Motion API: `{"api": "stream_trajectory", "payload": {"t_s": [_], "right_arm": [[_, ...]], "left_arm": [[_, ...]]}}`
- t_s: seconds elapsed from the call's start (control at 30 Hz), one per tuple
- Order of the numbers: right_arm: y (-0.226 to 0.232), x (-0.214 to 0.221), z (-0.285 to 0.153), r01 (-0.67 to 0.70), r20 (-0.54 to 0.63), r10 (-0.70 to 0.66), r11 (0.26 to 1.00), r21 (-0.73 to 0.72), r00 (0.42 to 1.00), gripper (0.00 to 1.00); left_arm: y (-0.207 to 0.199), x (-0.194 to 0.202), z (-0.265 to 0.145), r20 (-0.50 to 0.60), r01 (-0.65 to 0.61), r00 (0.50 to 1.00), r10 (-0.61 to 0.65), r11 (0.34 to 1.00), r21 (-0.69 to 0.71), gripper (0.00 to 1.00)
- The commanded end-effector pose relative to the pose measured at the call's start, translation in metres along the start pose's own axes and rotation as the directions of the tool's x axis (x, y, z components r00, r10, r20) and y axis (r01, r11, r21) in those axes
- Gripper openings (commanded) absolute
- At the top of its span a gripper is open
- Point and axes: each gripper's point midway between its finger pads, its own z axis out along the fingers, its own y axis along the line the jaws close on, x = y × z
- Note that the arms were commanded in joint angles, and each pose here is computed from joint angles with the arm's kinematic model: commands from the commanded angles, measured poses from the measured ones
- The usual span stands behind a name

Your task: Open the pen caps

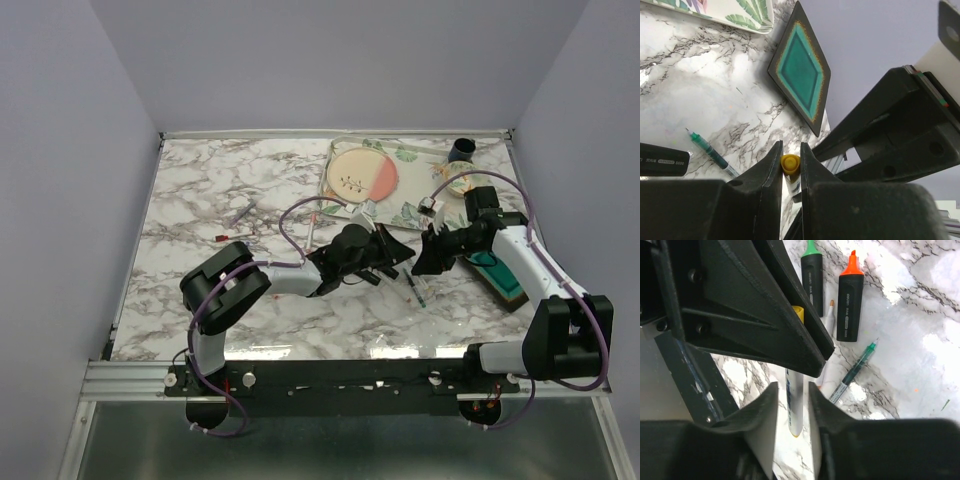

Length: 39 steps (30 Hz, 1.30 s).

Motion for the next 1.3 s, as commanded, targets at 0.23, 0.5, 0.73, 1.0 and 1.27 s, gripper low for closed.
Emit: {"api": "stream_trajectory", "payload": {"t_s": [0.23,0.5,0.73,1.0,1.27], "right_arm": [[0.014,-0.010,0.009,0.039,-0.011,-0.039,0.998,-0.043,0.999,0.38],[0.015,-0.001,0.012,0.082,-0.056,-0.083,0.996,-0.017,0.995,0.01],[0.024,0.012,0.026,0.125,-0.143,-0.129,0.992,-0.034,0.981,0.01],[-0.035,0.033,0.028,0.069,-0.246,-0.003,0.964,0.258,0.969,0.09],[-0.046,0.042,0.039,0.017,-0.287,0.061,0.965,0.260,0.956,0.18]], "left_arm": [[-0.048,-0.017,-0.010,0.044,0.061,0.997,-0.069,0.986,0.156,0.00],[0.022,-0.102,-0.062,0.351,0.094,0.935,-0.051,0.990,-0.106,0.00],[0.070,-0.185,-0.132,0.554,0.164,0.832,-0.010,0.959,-0.229,0.00],[0.080,-0.148,-0.167,0.415,0.051,0.904,0.102,0.938,-0.343,0.00],[0.145,-0.076,-0.244,0.269,0.006,0.948,0.172,0.833,-0.554,0.00]]}}
